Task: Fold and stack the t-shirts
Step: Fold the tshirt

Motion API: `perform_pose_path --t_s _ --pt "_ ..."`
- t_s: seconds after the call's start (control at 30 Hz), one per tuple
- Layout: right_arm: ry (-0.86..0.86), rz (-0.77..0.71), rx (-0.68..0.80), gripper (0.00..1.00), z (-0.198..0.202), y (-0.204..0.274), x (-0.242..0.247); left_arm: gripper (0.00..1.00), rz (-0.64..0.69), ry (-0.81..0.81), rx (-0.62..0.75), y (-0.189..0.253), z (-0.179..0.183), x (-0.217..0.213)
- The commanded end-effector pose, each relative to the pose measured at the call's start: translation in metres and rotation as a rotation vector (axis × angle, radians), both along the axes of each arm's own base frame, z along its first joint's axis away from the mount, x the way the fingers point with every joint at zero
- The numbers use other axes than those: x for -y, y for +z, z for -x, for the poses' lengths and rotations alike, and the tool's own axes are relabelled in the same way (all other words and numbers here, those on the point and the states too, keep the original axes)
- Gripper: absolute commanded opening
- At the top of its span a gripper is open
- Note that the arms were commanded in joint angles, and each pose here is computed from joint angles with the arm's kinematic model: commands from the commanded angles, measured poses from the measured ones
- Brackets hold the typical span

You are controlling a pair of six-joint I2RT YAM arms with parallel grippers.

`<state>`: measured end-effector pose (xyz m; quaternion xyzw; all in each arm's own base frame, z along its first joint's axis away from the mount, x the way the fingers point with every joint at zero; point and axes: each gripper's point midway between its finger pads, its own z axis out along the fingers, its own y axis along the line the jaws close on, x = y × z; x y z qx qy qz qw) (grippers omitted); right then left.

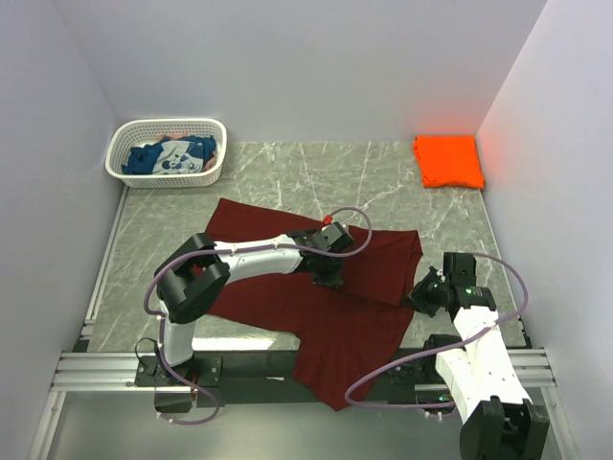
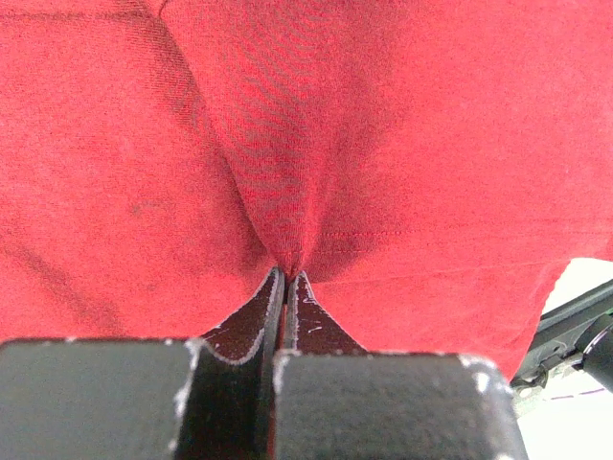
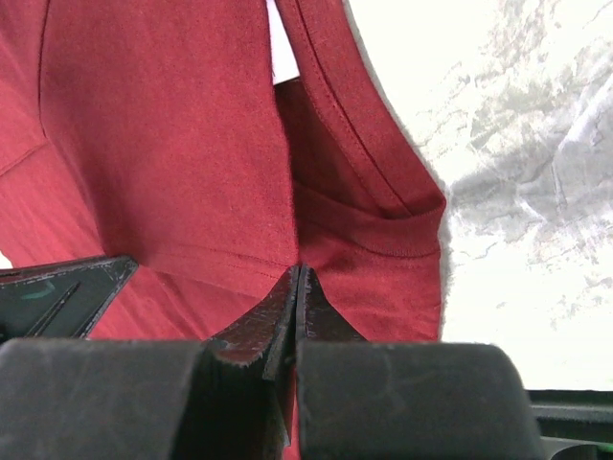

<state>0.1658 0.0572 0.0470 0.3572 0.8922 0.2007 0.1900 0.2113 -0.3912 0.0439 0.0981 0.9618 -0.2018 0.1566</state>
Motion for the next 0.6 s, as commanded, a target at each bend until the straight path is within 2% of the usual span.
perform_pose_path --t_s 0.0,0.27,0.57 --pt "-0.014 -0.006 0.028 0.01 -0.005 0.015 0.001 0.01 0.041 -0.023 0.016 0.023 -0.002 0.004" --pt "-0.018 -0.03 -0.006 0.07 0.004 0.009 -0.004 0.01 0.028 -0.03 0.001 0.014 0.0 0.003" --pt "-0.029 -0.048 -0.032 0.09 0.014 -0.001 -0.007 0.01 0.017 -0.025 -0.013 0.008 0.002 0.0"
